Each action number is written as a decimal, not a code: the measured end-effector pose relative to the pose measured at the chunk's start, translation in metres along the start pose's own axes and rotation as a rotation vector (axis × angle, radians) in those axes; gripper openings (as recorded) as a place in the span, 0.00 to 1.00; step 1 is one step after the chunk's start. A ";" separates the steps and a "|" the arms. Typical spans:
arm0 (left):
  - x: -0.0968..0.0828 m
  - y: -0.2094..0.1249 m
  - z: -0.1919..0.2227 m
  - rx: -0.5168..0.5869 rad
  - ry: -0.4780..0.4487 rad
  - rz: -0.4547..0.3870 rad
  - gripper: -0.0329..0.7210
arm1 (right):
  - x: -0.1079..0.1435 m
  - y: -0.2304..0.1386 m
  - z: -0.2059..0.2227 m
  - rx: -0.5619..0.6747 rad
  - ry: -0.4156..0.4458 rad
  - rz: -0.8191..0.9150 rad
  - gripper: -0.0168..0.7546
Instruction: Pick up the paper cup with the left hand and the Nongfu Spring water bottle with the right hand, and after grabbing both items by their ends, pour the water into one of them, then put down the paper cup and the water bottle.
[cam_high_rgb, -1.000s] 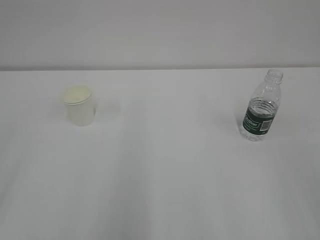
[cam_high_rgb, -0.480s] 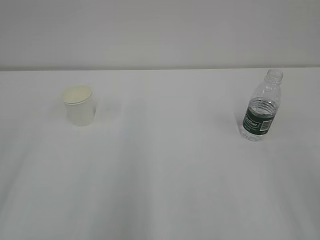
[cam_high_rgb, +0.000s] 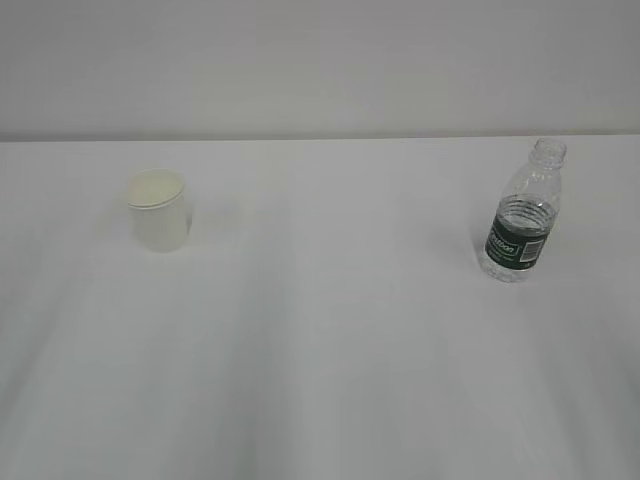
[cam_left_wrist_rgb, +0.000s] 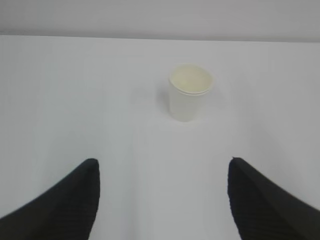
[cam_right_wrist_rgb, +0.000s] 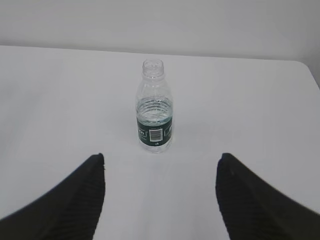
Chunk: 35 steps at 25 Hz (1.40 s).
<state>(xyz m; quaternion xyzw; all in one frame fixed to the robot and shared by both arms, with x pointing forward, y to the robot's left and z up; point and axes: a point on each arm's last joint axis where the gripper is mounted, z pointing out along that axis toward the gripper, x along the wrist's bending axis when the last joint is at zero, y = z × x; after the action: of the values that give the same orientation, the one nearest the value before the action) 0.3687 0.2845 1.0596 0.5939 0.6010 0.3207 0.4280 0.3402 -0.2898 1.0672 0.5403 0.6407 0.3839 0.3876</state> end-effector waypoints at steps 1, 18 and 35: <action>0.000 0.000 0.005 0.009 0.002 0.000 0.80 | 0.000 0.000 0.003 0.008 0.001 -0.001 0.69; 0.005 -0.014 0.078 0.044 0.024 -0.003 0.78 | 0.007 -0.025 0.055 -0.074 0.028 0.009 0.69; -0.005 -0.044 0.080 -0.085 -0.059 0.043 0.75 | 0.013 -0.054 0.094 -0.129 0.062 0.058 0.69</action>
<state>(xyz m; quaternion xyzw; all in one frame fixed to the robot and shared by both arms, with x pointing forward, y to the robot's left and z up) 0.4204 0.2659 0.9867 0.5973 0.5611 0.3373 0.4633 0.4029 -0.2762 0.9785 0.5204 0.6105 0.4517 0.3904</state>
